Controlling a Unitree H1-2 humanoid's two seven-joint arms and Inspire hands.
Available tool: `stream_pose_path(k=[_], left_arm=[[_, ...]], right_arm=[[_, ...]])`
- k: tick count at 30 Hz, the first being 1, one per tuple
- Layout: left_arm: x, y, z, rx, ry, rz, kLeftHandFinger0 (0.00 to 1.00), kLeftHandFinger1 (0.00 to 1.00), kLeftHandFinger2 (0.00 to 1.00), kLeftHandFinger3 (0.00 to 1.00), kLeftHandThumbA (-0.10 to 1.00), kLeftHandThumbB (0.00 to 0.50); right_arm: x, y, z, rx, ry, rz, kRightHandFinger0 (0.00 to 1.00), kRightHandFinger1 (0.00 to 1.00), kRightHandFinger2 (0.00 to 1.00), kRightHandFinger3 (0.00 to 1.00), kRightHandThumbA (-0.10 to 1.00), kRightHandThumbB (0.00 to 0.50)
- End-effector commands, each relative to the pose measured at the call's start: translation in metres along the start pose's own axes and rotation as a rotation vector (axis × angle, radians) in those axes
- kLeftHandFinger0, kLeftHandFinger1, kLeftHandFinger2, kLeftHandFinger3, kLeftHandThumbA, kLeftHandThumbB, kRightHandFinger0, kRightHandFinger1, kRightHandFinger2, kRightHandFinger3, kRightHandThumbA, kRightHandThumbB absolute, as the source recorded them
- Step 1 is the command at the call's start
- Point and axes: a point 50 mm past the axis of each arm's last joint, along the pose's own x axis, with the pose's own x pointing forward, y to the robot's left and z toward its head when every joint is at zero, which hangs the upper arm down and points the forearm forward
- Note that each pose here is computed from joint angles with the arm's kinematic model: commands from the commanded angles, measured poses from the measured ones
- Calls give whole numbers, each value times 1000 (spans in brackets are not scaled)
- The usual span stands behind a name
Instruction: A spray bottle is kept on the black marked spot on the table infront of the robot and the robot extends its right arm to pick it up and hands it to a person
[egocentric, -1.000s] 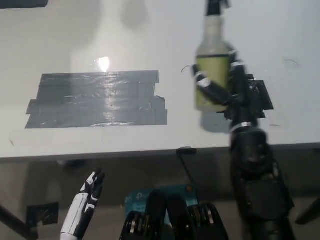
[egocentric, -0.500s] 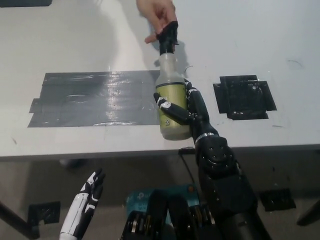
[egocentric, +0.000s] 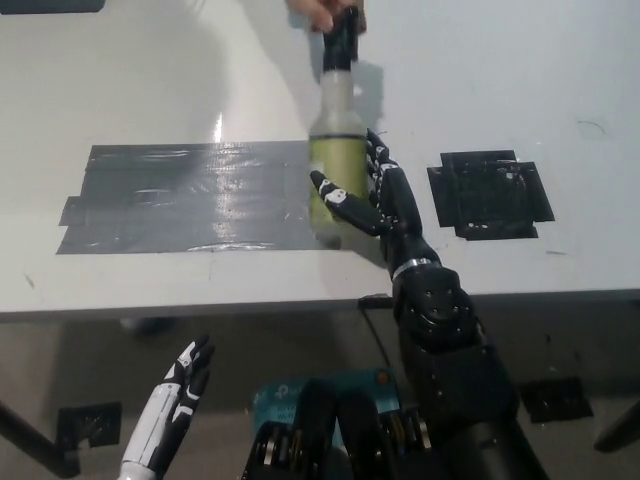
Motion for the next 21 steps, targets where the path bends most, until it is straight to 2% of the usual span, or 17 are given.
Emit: stream_pose_path(k=[1, 3, 10, 15, 18, 21], left_arm=[[4, 7, 11, 16, -23, -6, 1000, 1000, 1000, 1000, 1000, 240], [4, 7, 12, 14, -25, -9, 1000, 1000, 1000, 1000, 996, 231], [9, 9, 15, 24, -37, -11, 1000, 1000, 1000, 1000, 989, 229], [12, 13, 18, 20, -42, -4, 1000, 1000, 1000, 1000, 985, 221], [13, 14, 18, 25, -47, 1, 1000, 1000, 1000, 1000, 987, 210], [12, 13, 16, 23, -42, 4, 1000, 1000, 1000, 1000, 997, 212]], right_arm=[[-1, 5, 40, -62, -182, 166, 1000, 1000, 1000, 1000, 809, 500], [-9, 2, 49, -94, -211, 169, 1000, 1000, 1000, 1000, 849, 500], [-54, -28, 105, -138, -435, 174, 1000, 1000, 1000, 1000, 885, 496], [-123, -65, 140, -216, -617, 147, 1000, 1000, 1000, 1000, 916, 500], [-164, -77, 143, -248, -653, 135, 1000, 1000, 1000, 1000, 905, 500], [-191, -87, 129, -279, -633, 127, 1000, 1000, 1000, 1000, 901, 500]])
